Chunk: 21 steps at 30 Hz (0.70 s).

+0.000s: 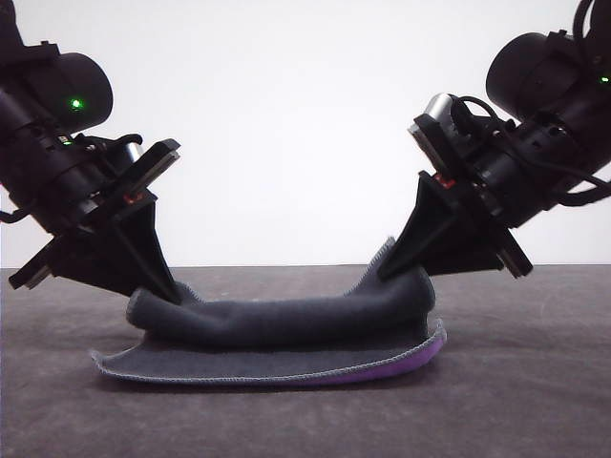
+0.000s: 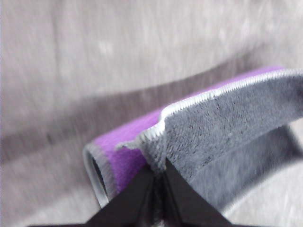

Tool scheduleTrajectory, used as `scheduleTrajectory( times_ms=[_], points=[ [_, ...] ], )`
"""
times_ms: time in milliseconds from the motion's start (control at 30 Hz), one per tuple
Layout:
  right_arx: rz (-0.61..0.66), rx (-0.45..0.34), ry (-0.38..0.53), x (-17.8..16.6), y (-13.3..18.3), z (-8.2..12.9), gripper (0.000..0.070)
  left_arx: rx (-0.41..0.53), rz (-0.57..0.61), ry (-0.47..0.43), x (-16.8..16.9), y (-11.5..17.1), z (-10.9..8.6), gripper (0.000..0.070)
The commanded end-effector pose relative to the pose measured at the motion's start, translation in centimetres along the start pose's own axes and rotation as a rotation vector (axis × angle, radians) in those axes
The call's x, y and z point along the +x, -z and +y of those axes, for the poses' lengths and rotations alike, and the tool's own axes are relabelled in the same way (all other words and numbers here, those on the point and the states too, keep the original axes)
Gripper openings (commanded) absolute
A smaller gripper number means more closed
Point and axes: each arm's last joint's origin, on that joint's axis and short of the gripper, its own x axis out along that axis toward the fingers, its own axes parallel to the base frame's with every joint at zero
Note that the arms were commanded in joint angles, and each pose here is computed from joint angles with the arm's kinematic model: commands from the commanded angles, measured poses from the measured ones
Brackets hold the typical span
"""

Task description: Fold clothes

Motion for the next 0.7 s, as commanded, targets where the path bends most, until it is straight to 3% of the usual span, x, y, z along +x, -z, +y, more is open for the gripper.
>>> scheduleTrajectory(
  times_ms=[0,167,233,333,433,667],
  points=[
    [0.008,-0.015,-0.004,0.2,0.5,0.2,0.0003,-0.001,-0.014,0.004,0.0,0.0,-0.2,0.0003],
    [0.025,-0.012,0.007,-0.3,2.5,0.8,0.0005,-0.014,-0.008,0.005,-0.6,1.0,-0.4,0.0026],
    [0.022,-0.008,0.009,-0.8,3.3,1.2,0.0026,-0.014,-0.009,0.007,-0.9,1.5,-0.7,0.0114],
    [0.008,0.01,0.006,-1.7,4.2,1.7,0.0105,-0.022,-0.009,0.011,-1.7,2.2,-1.2,0.0302],
    [-0.008,0.015,0.003,-2.7,4.8,2.5,0.0217,-0.02,-0.003,0.014,-2.7,2.8,-2.0,0.04],
    [-0.033,0.032,-0.001,-5.6,5.5,4.9,0.0229,0.033,-0.073,0.042,-7.0,4.3,-4.8,0.0406]
  ],
)
